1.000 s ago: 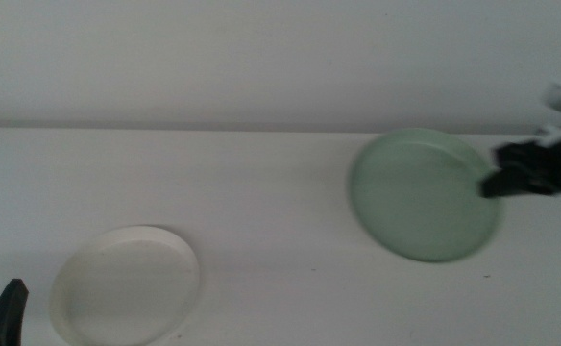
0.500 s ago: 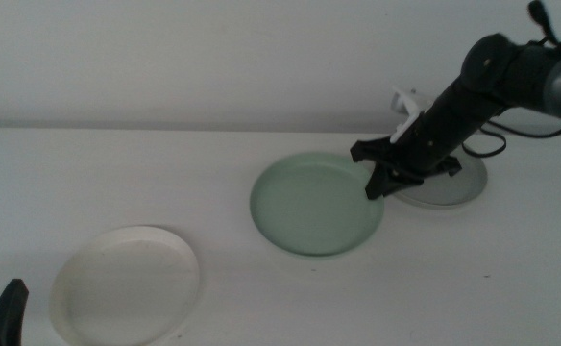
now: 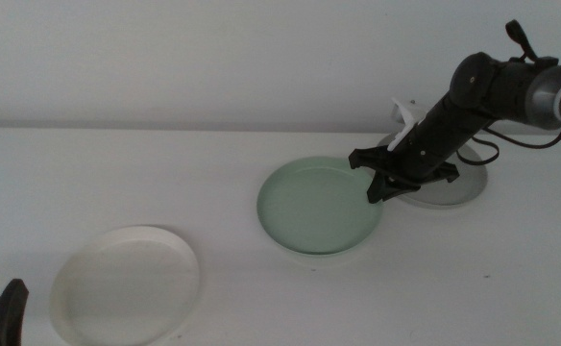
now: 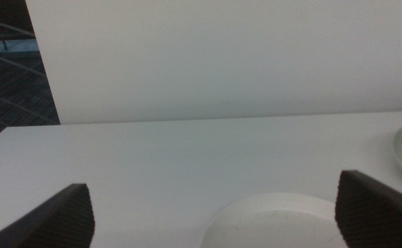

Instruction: Stack the three bowls on top of each other.

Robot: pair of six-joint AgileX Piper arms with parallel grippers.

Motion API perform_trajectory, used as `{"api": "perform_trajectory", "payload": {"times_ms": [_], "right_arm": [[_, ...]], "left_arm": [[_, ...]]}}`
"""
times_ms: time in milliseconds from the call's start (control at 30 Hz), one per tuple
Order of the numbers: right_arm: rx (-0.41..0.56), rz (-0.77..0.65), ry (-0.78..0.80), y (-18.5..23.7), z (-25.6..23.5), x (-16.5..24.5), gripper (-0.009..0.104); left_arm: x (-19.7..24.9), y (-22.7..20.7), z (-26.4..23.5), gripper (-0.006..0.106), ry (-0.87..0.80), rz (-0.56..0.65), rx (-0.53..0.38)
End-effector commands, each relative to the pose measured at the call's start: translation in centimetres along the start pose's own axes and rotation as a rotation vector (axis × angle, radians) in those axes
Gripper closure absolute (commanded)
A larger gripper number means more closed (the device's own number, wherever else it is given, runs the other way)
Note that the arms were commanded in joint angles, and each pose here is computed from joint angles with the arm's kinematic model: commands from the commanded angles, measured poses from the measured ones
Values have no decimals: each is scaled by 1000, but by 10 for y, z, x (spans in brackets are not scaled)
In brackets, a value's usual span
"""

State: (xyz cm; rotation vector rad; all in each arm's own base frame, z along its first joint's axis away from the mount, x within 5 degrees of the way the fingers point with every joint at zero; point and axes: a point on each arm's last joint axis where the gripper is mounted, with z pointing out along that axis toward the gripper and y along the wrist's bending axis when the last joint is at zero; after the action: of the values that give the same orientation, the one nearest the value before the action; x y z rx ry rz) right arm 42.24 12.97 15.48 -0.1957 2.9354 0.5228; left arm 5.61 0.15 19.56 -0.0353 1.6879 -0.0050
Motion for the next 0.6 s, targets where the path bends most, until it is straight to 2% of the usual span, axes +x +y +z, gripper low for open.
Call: {"api": "perform_trajectory", "payload": {"times_ms": [0,300,367,467,567], "right_arm": [[-15,13,-14,2,5,-2,97],[-11,-8,29,6,21,2,97],[-8,-10,27,6,21,2,94],[-8,-12,18,6,19,1,73],[-28,-18,-19,12,7,-5,46]], "left_arm": [[10,0,0,7,-13,-10,1],[10,0,0,7,-13,-8,1],[10,0,0,7,-13,-8,1],[10,0,0,7,-13,-8,1],[10,0,0,7,-13,-10,1]]}}
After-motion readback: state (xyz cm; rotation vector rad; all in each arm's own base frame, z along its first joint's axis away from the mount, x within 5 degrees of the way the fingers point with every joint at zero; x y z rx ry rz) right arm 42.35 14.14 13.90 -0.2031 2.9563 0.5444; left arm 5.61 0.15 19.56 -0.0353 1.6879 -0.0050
